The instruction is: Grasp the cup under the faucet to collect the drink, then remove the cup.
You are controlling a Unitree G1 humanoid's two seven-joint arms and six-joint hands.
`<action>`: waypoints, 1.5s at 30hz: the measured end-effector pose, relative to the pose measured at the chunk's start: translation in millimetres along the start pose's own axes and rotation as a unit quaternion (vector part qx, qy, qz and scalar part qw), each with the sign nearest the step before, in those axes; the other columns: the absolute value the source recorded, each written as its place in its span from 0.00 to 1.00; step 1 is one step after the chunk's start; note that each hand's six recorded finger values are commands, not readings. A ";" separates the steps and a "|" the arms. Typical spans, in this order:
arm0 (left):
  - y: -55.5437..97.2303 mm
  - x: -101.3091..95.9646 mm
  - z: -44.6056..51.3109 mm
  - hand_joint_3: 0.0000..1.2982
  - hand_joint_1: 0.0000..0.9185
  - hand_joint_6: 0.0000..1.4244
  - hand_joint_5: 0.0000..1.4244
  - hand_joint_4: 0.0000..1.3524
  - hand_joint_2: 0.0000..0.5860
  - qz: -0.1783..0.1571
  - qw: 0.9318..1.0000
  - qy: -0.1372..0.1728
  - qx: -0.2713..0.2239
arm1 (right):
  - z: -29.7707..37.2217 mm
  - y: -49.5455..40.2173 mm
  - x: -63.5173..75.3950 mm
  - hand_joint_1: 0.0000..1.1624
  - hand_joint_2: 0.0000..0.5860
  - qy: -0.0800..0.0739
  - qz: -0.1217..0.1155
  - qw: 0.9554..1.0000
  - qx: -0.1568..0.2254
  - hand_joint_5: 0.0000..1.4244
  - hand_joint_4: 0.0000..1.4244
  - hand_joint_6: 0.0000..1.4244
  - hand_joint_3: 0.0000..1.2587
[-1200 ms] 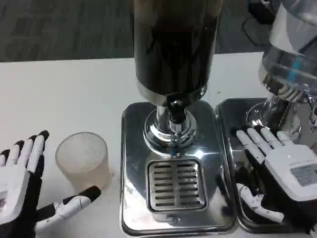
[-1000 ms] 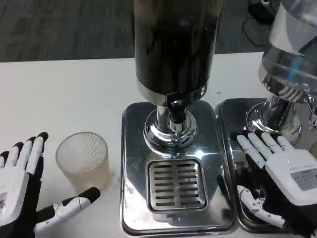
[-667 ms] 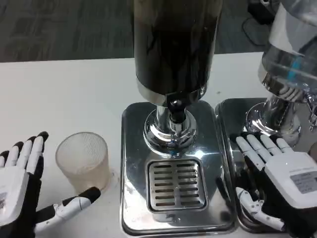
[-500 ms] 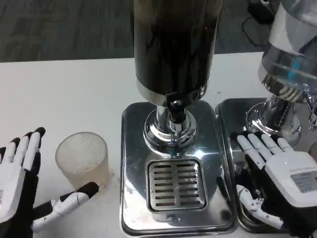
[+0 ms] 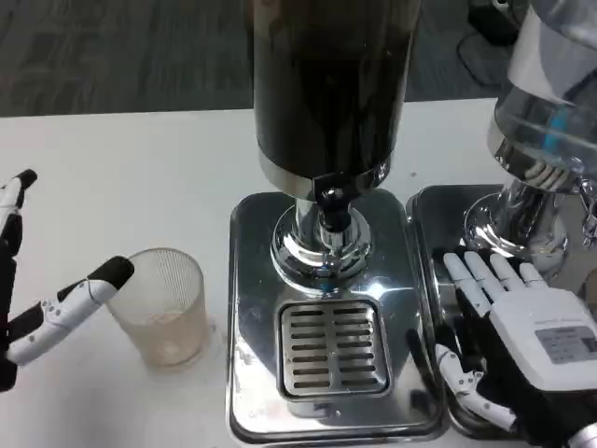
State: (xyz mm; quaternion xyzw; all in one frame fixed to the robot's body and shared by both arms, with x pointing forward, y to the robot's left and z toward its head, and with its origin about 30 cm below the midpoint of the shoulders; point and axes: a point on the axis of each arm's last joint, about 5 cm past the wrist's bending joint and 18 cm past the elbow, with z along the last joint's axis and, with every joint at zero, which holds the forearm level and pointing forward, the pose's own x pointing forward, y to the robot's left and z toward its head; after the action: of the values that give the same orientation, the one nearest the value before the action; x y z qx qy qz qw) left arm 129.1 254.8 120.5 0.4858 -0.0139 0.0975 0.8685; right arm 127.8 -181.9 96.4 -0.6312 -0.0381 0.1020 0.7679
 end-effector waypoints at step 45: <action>-46.3 -36.7 -46.8 0.00 0.07 0.00 0.00 0.00 0.00 -0.088 0.992 0.026 -0.083 | 0.5 -0.5 3.3 0.11 0.87 0.000 0.006 1.000 0.000 0.00 0.00 0.00 0.00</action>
State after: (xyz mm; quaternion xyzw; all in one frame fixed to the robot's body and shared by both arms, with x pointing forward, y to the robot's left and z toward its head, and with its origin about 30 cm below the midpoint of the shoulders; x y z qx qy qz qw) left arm 98.3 265.2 52.5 0.4091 0.0431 0.0316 0.9109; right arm 130.9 -180.8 96.7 -0.6313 -0.0338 0.1066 0.7674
